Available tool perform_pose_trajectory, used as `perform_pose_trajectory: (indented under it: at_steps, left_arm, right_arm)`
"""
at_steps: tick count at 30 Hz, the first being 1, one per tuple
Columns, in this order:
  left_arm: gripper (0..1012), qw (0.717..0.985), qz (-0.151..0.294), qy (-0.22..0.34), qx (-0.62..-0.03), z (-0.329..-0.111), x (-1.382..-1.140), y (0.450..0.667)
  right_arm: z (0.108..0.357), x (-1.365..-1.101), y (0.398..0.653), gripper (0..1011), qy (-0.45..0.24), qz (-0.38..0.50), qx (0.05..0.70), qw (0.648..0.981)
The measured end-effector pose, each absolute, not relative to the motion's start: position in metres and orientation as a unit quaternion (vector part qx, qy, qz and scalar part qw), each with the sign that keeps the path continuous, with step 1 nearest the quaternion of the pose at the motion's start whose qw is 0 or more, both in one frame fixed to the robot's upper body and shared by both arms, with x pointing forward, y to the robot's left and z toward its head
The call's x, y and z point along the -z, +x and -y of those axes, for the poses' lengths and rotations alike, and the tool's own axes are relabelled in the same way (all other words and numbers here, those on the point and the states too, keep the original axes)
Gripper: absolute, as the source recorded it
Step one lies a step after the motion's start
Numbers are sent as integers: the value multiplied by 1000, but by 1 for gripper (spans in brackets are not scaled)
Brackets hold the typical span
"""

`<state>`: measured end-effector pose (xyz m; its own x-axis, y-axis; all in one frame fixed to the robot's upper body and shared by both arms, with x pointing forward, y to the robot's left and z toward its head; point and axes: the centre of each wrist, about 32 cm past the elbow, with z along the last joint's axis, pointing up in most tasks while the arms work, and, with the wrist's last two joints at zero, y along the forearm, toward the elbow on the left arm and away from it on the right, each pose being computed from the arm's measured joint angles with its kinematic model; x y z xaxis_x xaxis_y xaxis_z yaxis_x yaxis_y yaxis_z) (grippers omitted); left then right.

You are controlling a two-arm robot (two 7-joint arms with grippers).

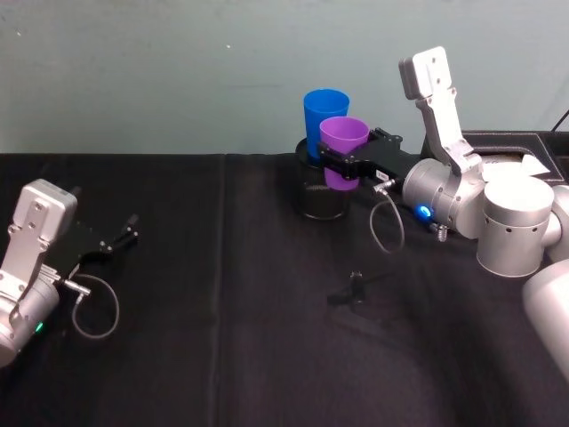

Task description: Pick up one cup with a gripper and tap it against the other cup.

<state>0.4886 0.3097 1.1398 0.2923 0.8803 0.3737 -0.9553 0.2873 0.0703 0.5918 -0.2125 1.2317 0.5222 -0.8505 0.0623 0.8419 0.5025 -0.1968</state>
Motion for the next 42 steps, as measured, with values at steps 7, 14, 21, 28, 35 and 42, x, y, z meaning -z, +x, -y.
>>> perform_pose_trajectory:
  at_steps: [7,14,21,28,35,42]
  left_arm:
    - [1000,791,132,141,-580,-310,-1140,489]
    - [1000,791,132,141,-580,-310,-1140,489]
    - [1000,791,132,141,-580,-310,-1140,489]
    - [1000,791,132,141,-580,-310,-1140,489]
    - [1000,791,132,141,-580,-310,-1140,489]
    - [1000,791,132,141,-580,-310,-1140,489]
  right_arm:
    - [213,-1232,592,743,-102,-21,488,866]
    - [213,-1232,592,743,-102,-21,488,866]
    - [213,-1232,592,743,-102,-21,488,866]
    - [213,-1232,592,743,-102,-21,488,867]
    - [213,-1232,592,743,-102,-21,488,866]
    - [213,-1232,592,743,-102,-21,488,866]
